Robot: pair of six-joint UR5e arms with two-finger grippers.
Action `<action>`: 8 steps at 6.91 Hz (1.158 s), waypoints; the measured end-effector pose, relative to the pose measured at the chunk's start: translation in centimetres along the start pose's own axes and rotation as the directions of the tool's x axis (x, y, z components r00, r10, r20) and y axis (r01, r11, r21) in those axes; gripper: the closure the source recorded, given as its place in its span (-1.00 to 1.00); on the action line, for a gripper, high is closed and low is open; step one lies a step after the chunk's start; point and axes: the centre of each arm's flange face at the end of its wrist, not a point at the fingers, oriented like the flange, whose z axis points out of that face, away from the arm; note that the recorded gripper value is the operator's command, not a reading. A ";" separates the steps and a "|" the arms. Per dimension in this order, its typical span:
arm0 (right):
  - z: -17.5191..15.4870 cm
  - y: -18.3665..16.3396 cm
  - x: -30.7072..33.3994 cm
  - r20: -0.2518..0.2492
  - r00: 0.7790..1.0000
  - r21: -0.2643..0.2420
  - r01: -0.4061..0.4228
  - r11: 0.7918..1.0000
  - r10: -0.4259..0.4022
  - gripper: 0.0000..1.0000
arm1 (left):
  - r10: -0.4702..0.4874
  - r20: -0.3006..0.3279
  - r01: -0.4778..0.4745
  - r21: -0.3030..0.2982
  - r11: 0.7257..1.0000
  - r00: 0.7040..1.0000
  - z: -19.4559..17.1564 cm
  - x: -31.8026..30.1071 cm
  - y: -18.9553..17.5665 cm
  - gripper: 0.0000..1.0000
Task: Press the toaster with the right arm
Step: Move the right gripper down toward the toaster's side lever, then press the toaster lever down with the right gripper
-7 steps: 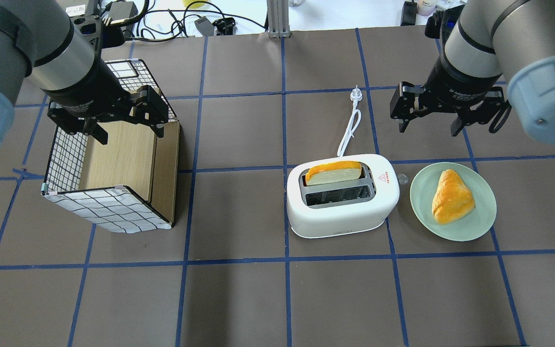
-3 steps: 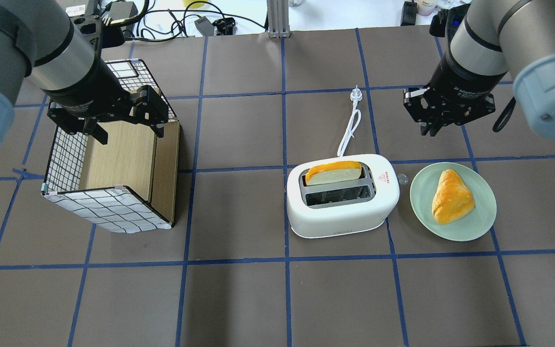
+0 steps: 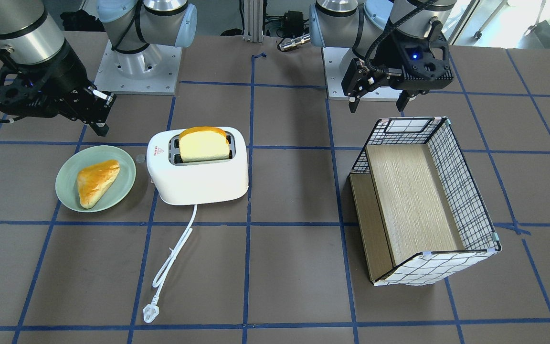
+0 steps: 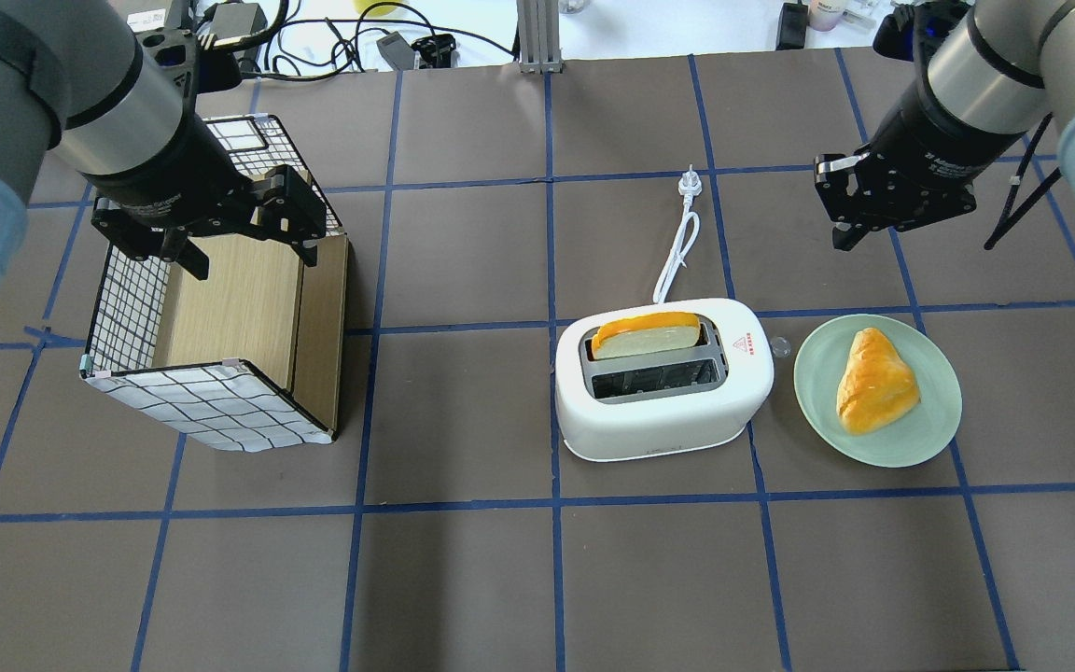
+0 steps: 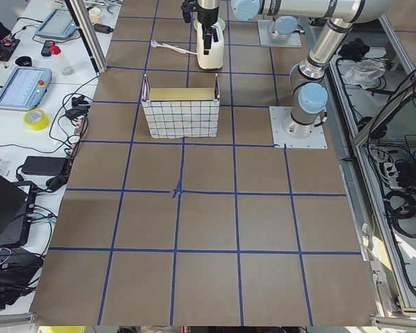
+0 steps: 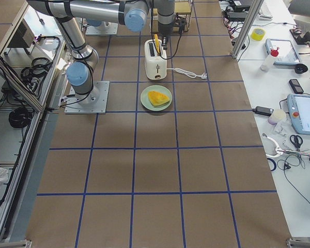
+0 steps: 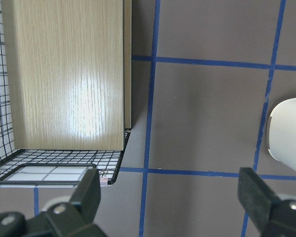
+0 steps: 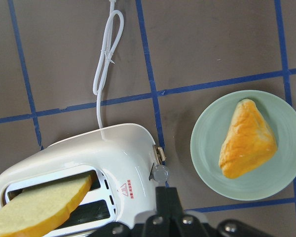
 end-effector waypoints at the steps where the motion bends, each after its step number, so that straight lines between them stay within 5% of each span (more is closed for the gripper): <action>1: 1.1 -0.2 1.2 0.055 0.998 -0.017 0.011 1.000 -0.010 1.00 | 0.000 0.000 0.000 0.000 1.000 1.000 0.0 0.0 0.0 -1.00; 5: 7.5 0.6 7.9 0.306 0.949 -0.042 0.093 0.995 -0.076 1.00 | 0.000 0.000 0.000 0.000 1.000 1.000 0.0 0.0 0.0 -1.00; 8: 12.3 2.3 9.4 0.397 0.912 -0.015 0.117 0.993 -0.102 1.00 | 0.000 0.000 0.000 0.000 1.000 1.000 0.0 0.0 0.0 -1.00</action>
